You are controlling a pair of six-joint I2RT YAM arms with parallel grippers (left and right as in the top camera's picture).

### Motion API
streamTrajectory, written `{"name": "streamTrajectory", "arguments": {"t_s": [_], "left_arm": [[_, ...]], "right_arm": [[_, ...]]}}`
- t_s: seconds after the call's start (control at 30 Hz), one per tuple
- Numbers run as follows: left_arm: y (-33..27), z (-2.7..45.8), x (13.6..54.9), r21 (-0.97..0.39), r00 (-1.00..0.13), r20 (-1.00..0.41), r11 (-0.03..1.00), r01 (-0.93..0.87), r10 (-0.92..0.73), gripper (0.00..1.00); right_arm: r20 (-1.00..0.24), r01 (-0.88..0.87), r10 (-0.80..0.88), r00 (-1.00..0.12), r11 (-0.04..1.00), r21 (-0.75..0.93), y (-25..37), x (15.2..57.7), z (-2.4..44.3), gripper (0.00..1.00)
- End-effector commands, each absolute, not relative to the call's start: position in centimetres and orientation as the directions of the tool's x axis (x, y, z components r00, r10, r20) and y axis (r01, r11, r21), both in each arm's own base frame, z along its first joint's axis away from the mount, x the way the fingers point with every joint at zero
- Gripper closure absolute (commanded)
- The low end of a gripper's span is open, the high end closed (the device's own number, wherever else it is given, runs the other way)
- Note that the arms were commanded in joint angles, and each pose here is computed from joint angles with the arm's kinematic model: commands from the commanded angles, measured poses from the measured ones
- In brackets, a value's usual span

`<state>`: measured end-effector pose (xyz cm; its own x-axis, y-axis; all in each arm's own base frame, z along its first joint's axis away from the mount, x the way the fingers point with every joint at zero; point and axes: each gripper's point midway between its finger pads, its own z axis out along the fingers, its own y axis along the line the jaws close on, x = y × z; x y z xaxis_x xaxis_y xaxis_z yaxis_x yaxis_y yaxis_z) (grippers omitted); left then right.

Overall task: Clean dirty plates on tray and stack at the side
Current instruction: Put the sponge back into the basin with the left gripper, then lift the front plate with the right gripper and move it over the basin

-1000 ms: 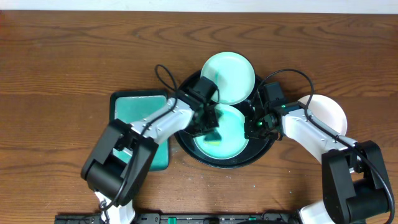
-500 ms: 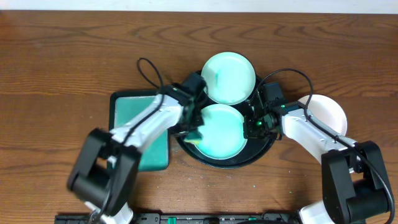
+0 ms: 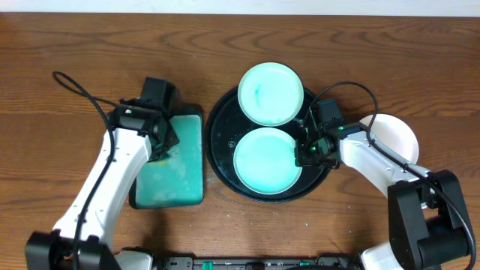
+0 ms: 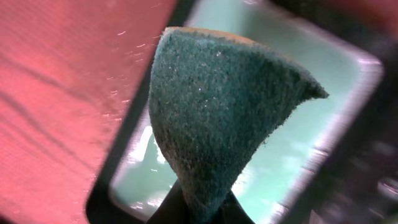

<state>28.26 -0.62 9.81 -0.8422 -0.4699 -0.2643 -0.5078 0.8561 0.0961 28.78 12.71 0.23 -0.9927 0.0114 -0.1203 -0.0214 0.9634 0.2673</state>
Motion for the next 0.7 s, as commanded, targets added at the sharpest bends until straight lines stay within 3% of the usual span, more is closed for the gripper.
{"name": "streamTrajectory", "arguments": {"t_s": [0.0, 0.07, 0.13, 0.3, 0.5, 0.67], "left_arm": [[-0.1, 6.8, 26.7, 0.142, -0.876, -0.181, 0.869, -0.473, -0.447, 0.83], [-0.5, 6.5, 26.6, 0.121, -0.888, -0.162, 0.884, -0.452, -0.431, 0.63], [-0.5, 7.1, 26.7, 0.113, -0.886, -0.175, 0.885, -0.451, -0.429, 0.53], [-0.8, 11.2, 27.2, 0.034, -0.863, -0.258, 0.889, -0.457, -0.434, 0.44], [-1.9, 18.2, 26.6, -0.173, -0.782, -0.431, 0.891, -0.419, -0.451, 0.37], [-1.6, 23.3, 24.5, -0.283, -0.675, -0.571, 0.884, -0.371, -0.466, 0.33]], "right_arm": [[-0.146, 0.019, 0.041, -0.988, 0.989, 0.149, 10.5, 29.4, -0.5, 0.99], [-0.144, 0.017, 0.04, -0.989, 0.988, 0.155, 10.6, 29.3, -0.4, 0.99], [-0.148, 0.001, 0.024, -0.989, 0.988, 0.154, 10.6, 29.4, -0.2, 0.99], [-0.205, -0.091, -0.057, -0.977, 0.984, 0.156, 11.9, 30.1, 3.0, 0.99], [-0.43, -0.243, -0.17, -0.887, 0.963, 0.121, 15.8, 32.6, 9.9, 0.99], [-0.624, -0.393, -0.266, -0.734, 0.917, 0.071, 21.5, 34.3, 15.2, 0.99]]}}
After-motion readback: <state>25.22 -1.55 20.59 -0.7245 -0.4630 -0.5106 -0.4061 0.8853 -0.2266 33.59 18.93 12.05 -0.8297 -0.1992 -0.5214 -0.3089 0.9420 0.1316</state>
